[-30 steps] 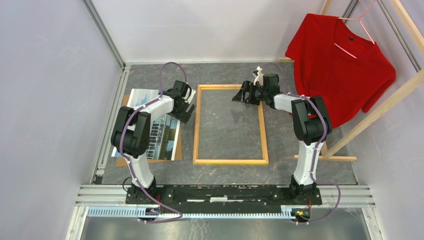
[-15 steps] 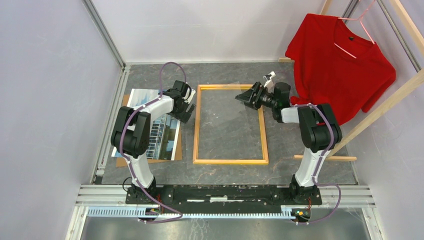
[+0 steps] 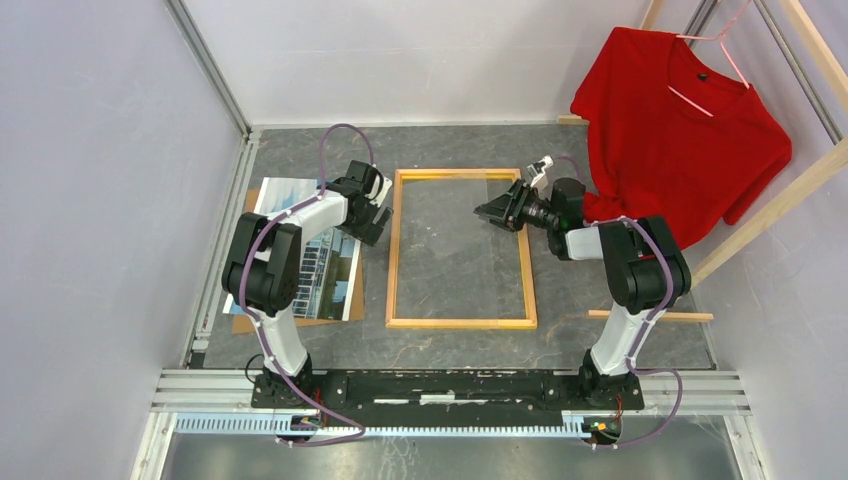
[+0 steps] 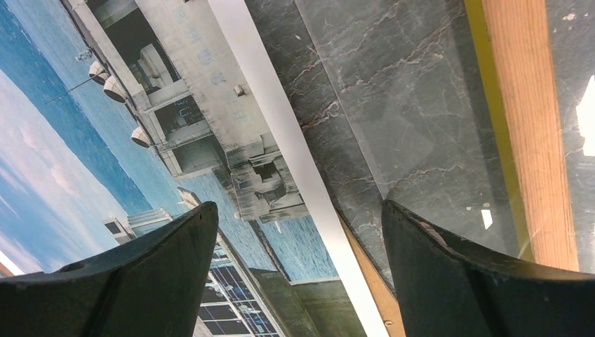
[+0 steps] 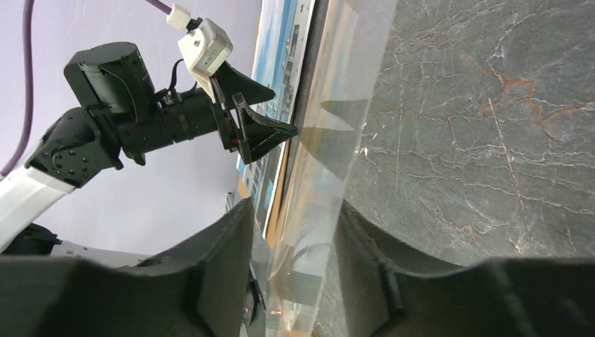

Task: Put the photo into the frame
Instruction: Place the photo frame item in the photo frame.

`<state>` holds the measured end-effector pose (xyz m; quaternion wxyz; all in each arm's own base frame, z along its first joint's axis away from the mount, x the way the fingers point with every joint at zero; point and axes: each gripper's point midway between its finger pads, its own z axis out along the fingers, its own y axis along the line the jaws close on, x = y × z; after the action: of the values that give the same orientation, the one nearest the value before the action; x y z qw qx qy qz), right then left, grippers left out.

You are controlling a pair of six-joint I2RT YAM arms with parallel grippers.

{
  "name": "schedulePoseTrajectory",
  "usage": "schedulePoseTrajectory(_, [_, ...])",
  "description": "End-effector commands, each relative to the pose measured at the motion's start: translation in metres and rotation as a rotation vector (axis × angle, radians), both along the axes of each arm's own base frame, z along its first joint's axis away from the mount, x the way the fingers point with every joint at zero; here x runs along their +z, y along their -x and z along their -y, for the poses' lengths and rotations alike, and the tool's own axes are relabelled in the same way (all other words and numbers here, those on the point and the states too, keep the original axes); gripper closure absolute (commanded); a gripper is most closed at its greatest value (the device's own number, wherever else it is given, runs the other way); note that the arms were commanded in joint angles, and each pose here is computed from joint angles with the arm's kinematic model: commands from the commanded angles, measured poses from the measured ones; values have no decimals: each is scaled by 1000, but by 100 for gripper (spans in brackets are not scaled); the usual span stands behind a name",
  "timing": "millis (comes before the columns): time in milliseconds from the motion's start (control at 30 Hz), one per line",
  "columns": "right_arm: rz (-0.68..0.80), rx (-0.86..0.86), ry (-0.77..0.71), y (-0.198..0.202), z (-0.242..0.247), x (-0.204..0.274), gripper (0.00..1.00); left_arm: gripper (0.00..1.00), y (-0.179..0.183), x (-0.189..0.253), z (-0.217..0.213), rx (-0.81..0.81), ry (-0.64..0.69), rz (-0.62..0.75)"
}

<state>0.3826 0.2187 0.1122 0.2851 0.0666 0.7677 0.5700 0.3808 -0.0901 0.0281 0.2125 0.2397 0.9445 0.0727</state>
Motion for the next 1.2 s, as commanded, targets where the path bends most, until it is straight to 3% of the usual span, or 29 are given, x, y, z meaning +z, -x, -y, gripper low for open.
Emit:
schedulePoseTrajectory(0, [59,34,18,4,-1,10,54,8,-5,-3,9,-31,20,15])
schedulePoseTrajectory(133, [28,59,30,7,-4,-1,66,8,-6,0,10,-33,27,19])
schedulePoseTrajectory(233, [23,71,47,8,-3,-6,81,7,-7,3,10,-32,30,21])
schedulePoseTrajectory(400, [27,34,198,-5,16,-16,100,3,-10,16,9,-38,20,31])
schedulePoseTrajectory(700, [56,-26,243,-16,48,-10,100,0,-23,41,4,-39,0,72])
schedulePoseTrajectory(1167, [92,-68,263,-31,72,-2,100,0,-24,34,2,-25,-15,69])
